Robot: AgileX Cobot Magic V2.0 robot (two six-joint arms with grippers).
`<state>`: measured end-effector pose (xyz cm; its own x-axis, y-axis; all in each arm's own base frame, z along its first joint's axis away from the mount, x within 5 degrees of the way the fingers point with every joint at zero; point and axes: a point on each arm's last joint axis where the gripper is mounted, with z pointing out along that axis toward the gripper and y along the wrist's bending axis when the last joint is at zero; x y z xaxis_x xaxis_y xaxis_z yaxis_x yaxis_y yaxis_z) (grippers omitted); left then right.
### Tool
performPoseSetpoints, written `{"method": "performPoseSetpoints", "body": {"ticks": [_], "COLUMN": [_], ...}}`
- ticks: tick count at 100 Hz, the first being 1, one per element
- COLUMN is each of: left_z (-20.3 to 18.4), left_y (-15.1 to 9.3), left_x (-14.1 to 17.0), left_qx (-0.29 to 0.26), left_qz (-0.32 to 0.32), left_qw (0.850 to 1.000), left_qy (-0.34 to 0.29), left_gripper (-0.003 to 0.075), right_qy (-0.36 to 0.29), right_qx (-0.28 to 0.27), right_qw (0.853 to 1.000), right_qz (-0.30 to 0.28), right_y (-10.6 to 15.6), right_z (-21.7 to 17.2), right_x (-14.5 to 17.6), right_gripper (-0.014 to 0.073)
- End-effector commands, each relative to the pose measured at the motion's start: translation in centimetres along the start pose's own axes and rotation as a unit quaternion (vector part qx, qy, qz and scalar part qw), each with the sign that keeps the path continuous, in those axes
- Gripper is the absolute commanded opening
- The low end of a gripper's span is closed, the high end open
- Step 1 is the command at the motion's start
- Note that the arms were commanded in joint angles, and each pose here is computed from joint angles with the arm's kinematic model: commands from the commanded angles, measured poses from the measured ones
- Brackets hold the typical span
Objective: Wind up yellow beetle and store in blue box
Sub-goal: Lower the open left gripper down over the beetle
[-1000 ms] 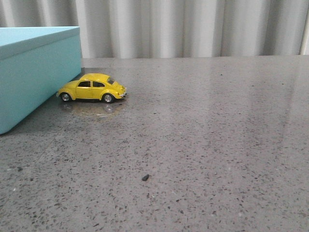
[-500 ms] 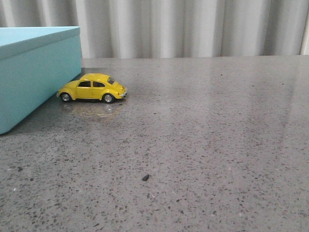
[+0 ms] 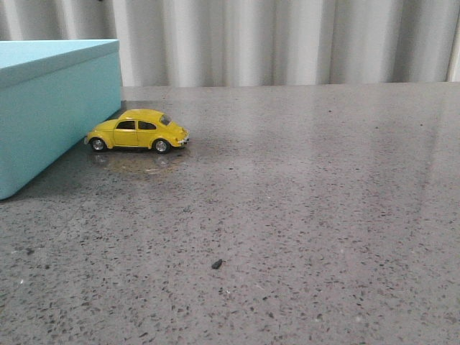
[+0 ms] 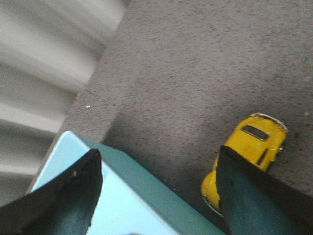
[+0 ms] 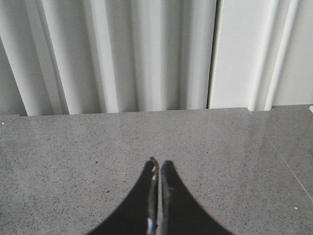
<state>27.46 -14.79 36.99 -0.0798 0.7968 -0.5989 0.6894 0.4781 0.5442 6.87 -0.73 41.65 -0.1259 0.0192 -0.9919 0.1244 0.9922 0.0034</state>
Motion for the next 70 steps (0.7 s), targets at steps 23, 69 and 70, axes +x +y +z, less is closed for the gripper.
{"method": "performPoseSetpoints", "body": {"ticks": [23, 69, 70], "left_z": [-1.9, 3.5, 3.6], "left_y": [0.0, -0.3, -0.3], "left_x": [-1.5, -1.4, -1.4], "left_qx": [0.018, 0.057, 0.059], "left_qz": [0.059, 0.096, 0.096], "left_qw": [0.997, 0.994, 0.994], "left_qy": [-0.049, -0.006, -0.004], "left_gripper": [0.0459, 0.0459, 0.0459], "right_qy": [-0.052, -0.050, -0.050], "right_qx": [0.008, 0.008, 0.008], "right_qw": [0.999, 0.999, 0.999], "right_qz": [-0.009, -0.009, -0.009], "right_y": [-0.1, -0.1, -0.1], "right_z": [-0.3, -0.2, -0.2], "right_x": [-1.4, -1.3, -1.3], "right_gripper": [-0.0061, -0.0061, -0.0061]}}
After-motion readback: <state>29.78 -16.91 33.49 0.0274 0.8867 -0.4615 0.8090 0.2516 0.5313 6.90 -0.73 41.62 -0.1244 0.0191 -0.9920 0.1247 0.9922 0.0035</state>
